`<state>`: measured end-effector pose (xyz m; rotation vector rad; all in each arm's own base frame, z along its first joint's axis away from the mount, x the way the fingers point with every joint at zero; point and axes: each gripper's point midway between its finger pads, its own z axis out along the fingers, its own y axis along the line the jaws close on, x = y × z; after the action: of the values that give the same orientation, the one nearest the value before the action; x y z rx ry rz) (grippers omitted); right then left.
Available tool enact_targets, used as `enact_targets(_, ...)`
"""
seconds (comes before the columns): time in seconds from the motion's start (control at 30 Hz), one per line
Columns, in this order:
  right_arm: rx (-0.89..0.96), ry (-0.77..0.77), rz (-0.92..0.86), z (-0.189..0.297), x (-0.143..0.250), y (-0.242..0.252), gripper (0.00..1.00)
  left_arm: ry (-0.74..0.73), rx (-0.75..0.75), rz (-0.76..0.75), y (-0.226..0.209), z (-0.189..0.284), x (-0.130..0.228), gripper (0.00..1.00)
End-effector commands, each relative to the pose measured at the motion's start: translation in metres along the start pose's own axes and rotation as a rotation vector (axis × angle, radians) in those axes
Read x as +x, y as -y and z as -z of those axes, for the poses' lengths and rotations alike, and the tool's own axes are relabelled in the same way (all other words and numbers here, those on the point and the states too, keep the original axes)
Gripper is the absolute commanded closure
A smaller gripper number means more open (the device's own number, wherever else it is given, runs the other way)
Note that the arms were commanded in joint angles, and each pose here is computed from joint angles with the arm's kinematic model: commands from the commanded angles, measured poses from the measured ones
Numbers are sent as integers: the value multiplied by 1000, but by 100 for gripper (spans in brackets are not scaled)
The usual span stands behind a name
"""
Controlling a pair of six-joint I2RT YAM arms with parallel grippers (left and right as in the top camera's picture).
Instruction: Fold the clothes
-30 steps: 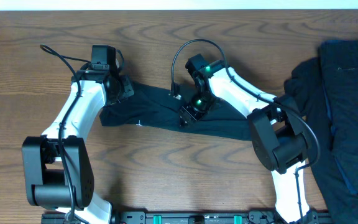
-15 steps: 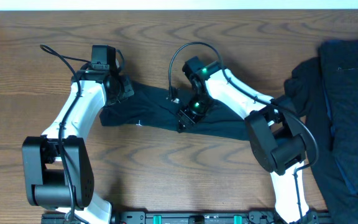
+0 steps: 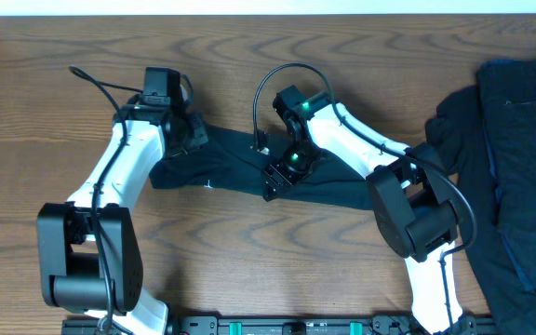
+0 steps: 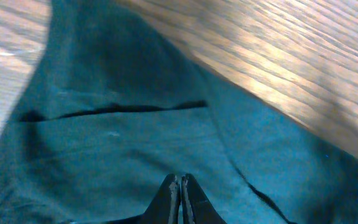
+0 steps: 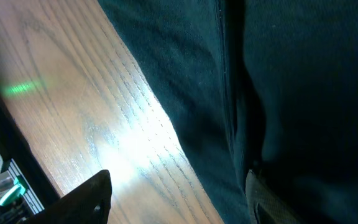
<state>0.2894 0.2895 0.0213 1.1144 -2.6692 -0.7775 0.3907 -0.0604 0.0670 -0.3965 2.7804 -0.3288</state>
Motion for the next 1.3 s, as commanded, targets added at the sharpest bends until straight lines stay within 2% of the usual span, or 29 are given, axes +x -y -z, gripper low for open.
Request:
enact_targets(0.0,0,0,6,-2,-4,-4,32,-37,26,-25,11,-10,10,94)
enact_targets(0.3,0,0,6,-2,-4,-4,31,-68,50,-41,33,-36,21,94)
enact_targets(0.87,0,5,-3,0,-4,0,29,-154,7,-26,19,-73,39,93)
enact_targets(1.27,3,59,-18,42,-12,21,27,-156,6,-26,19,-73,40,94)
